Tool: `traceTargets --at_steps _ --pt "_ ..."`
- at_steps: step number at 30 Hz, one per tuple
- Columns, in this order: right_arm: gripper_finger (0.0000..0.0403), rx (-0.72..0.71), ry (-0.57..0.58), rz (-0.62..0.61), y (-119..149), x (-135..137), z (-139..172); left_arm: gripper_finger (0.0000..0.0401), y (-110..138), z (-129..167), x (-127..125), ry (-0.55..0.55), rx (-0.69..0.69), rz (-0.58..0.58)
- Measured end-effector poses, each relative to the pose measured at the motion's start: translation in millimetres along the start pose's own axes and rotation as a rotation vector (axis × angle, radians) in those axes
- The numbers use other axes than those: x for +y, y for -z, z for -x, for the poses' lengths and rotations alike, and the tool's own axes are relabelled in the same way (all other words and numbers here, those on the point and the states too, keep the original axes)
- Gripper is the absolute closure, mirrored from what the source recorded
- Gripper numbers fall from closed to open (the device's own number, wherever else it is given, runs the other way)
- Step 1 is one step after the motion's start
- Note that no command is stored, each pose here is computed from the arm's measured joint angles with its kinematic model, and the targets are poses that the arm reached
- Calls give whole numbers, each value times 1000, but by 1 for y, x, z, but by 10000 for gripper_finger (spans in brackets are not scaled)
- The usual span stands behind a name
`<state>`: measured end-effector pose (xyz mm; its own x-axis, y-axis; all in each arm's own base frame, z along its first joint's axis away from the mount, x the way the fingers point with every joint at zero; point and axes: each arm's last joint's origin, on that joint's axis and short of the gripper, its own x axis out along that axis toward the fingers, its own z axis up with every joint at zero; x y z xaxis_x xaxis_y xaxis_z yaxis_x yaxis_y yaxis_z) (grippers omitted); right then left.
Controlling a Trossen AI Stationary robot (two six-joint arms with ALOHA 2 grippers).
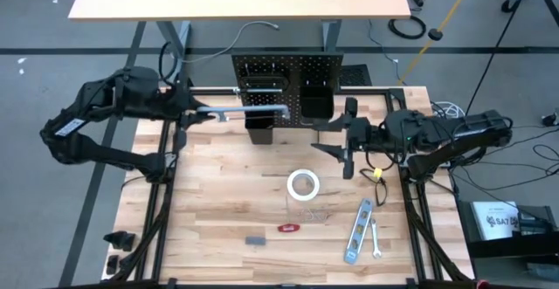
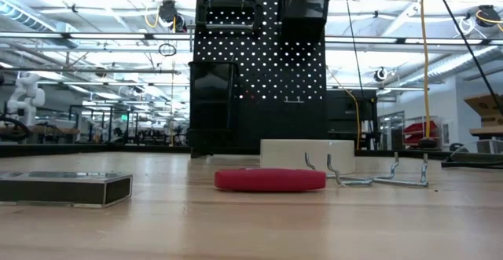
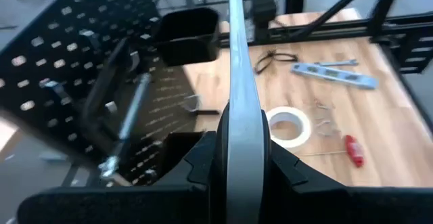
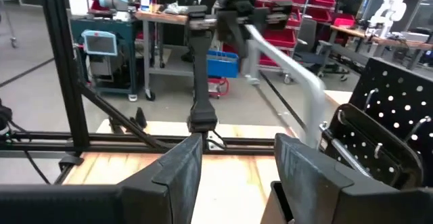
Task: Hang tools onto peg board
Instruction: Hang the gray hacksaw on the black peg board
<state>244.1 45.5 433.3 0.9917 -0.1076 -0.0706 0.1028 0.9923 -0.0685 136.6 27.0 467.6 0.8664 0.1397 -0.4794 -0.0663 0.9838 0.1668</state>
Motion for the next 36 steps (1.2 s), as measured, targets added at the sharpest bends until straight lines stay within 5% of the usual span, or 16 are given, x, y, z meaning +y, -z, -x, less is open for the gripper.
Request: traceTargets --at_steps 21,36 --pt "222 7 -15 7 2 11 0 335 21 -40 80 39 104 110" --pt "222 21 60 33 3 5 -1 335 36 -48 116 161 26 122"
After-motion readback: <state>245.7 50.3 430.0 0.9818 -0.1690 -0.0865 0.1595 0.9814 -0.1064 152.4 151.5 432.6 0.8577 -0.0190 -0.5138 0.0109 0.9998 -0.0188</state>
